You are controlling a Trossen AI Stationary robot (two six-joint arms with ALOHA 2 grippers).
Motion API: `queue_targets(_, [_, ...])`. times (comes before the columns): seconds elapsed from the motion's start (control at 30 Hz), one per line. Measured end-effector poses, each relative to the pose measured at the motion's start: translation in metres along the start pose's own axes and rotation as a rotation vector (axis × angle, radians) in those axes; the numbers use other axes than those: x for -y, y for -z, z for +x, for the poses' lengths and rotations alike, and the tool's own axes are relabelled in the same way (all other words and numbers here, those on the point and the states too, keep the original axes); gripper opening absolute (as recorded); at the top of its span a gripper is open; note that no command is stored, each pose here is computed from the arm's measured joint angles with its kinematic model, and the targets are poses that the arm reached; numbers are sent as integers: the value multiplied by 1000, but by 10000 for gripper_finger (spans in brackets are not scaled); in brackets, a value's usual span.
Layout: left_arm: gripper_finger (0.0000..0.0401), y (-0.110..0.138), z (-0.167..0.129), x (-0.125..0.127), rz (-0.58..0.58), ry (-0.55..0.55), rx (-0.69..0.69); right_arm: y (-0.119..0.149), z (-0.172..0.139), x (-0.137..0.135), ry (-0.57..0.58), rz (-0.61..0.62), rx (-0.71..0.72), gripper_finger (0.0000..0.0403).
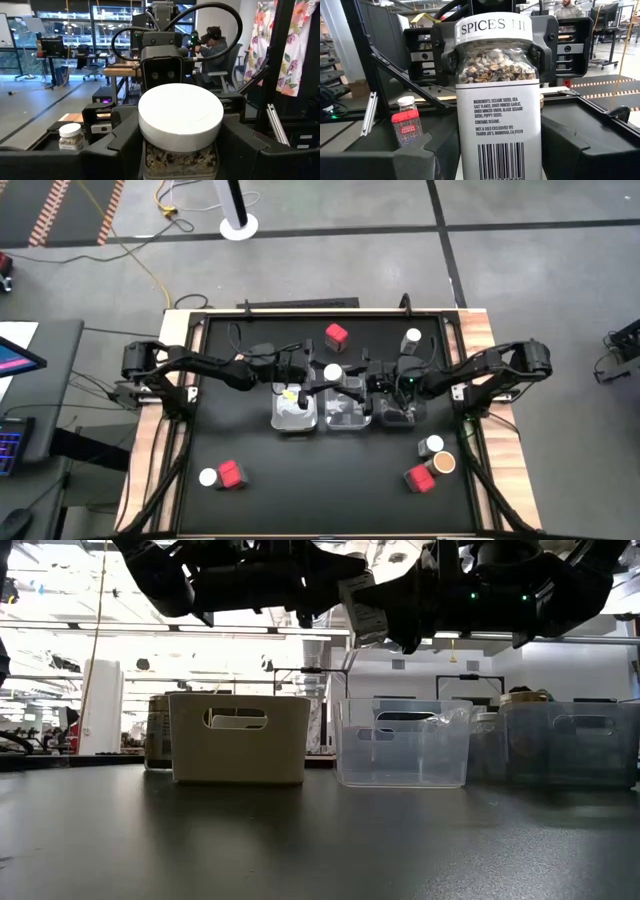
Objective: Sort spices by type
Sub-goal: Put the top left white seasoning bottle into the transparent bin
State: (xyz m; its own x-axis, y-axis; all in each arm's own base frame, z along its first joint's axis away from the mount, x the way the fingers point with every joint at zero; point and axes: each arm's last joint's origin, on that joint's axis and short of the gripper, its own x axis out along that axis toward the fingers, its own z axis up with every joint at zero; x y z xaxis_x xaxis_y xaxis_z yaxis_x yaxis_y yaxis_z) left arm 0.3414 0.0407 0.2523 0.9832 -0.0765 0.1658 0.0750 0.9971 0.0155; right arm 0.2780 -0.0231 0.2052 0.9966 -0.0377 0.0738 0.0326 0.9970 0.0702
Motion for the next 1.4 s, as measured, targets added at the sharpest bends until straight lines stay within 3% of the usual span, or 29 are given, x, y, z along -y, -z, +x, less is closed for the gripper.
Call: queue_targets(1.4, [200, 1, -1, -1, 8, -12, -22, 1, 3, 2, 11, -29, -47, 251])
